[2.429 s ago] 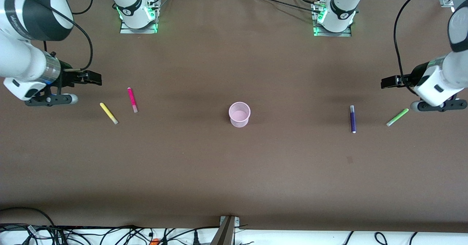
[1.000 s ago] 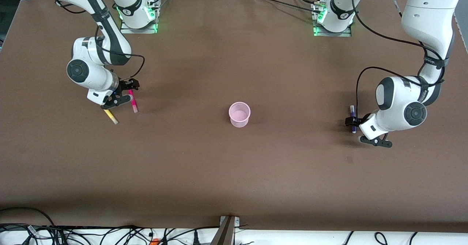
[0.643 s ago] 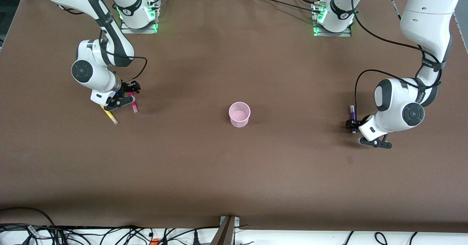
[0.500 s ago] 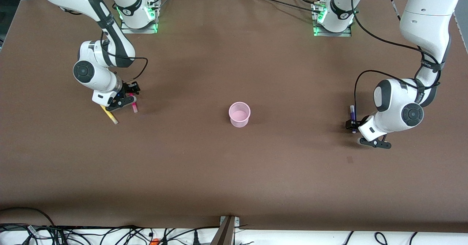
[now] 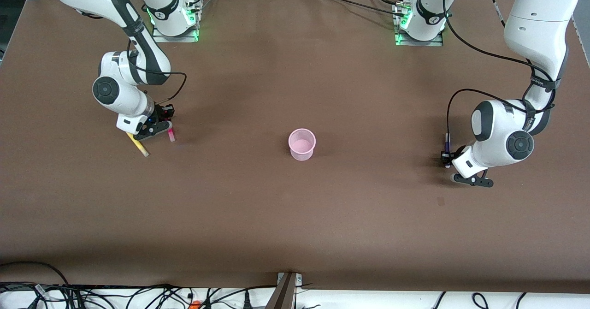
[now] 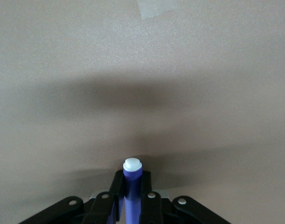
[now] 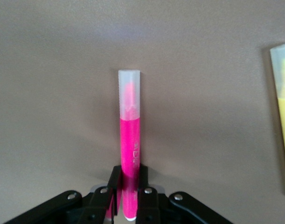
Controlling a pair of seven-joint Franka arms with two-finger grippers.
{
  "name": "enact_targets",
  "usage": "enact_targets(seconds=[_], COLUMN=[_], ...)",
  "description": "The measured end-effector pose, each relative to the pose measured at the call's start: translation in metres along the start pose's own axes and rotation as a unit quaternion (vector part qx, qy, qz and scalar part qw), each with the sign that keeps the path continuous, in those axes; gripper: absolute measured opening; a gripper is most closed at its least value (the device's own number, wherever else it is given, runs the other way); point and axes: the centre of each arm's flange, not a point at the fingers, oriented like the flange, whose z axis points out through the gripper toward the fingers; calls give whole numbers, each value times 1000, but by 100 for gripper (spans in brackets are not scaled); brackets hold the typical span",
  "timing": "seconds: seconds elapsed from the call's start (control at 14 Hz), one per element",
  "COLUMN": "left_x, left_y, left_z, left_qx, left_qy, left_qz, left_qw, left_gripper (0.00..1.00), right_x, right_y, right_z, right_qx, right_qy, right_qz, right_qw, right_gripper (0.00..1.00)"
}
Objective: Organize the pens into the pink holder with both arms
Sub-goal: 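Close both grippers on the pink and purple markers and lift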
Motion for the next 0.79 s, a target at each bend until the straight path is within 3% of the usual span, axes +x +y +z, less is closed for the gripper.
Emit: enact_targets(seconds=[0.5,0.79], left_x=[6,11], left_y=[2,6], left_z=[-20,-66], left_qx=[-1,-6], left_qy=[-3,-26], left_qz=[3,15], left_qw=[1000,1000], left_gripper=[18,18], right_x=[21,59], right_y=[-7,-46], right_z=[-70,-147], right_qx=[-23,-28], right_qy=[58,24], right_qz=[-79,-130], right_qw=[995,991], right_gripper=[17,17])
